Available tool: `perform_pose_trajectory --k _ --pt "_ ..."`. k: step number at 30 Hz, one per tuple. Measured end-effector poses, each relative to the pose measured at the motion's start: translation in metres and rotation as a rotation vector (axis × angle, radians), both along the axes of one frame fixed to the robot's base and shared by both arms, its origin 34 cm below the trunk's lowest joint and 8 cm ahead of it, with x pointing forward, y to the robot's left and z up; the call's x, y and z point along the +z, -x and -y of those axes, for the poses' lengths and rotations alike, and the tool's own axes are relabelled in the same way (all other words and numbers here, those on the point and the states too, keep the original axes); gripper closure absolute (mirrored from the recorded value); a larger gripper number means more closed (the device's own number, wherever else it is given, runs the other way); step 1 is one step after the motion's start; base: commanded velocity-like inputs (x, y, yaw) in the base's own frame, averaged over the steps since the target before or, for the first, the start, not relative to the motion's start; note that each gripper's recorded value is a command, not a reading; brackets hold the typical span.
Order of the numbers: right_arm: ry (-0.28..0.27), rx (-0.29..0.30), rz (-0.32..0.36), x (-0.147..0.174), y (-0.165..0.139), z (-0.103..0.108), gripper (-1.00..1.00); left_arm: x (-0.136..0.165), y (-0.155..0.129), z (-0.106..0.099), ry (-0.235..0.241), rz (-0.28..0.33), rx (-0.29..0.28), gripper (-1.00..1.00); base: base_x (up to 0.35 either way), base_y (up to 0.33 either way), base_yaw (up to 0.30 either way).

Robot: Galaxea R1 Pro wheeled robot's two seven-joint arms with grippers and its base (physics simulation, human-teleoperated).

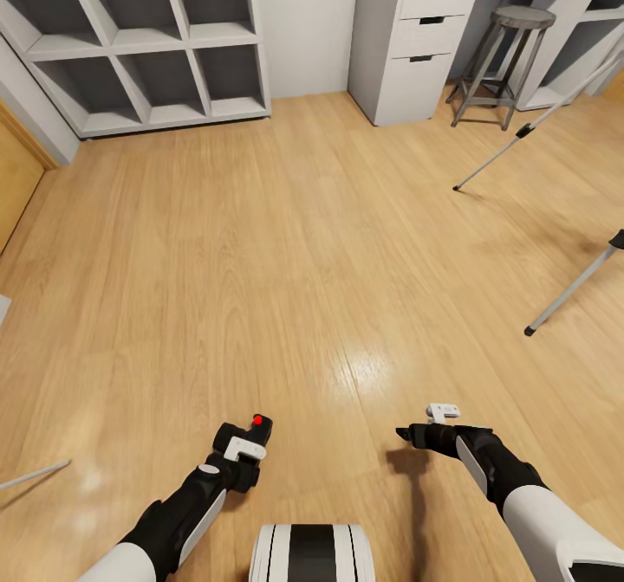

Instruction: Attach the digital camera to the camera tripod in the bedroom.

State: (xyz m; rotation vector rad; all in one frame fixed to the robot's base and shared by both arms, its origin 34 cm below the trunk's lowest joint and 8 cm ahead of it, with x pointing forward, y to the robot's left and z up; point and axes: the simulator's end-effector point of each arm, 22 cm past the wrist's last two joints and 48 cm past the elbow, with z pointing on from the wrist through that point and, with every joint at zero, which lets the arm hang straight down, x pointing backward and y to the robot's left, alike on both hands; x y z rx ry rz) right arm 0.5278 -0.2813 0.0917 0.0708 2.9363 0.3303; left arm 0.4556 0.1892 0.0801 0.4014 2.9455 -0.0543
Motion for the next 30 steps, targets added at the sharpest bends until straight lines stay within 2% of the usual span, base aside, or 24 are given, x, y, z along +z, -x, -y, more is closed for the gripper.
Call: perform_pose_trajectory --k 4,5,23,30 --pt "0.0 0.0 0.0 0.0 0.0 0.0 -1.0 0.001 -0.004 0.002 0.008 0.021 0.004 -1.0 0.0 0.0 0.0" --pt "0.0 0.0 0.0 0.0 0.0 0.0 -1.0 0.001 -0.006 0.003 0.011 0.027 0.005 1.0 0.0 0.0 0.0" --pt "-0.002 0.0 0.0 0.0 0.0 0.0 -1.0 -0.003 0.001 0.011 0.025 0.031 0.013 1.0 0.0 0.0 0.0" --pt "-0.002 0.0 0.0 0.0 0.0 0.0 -1.0 0.003 -0.011 0.017 0.037 0.059 0.011 1.0 0.0 0.0 0.0"
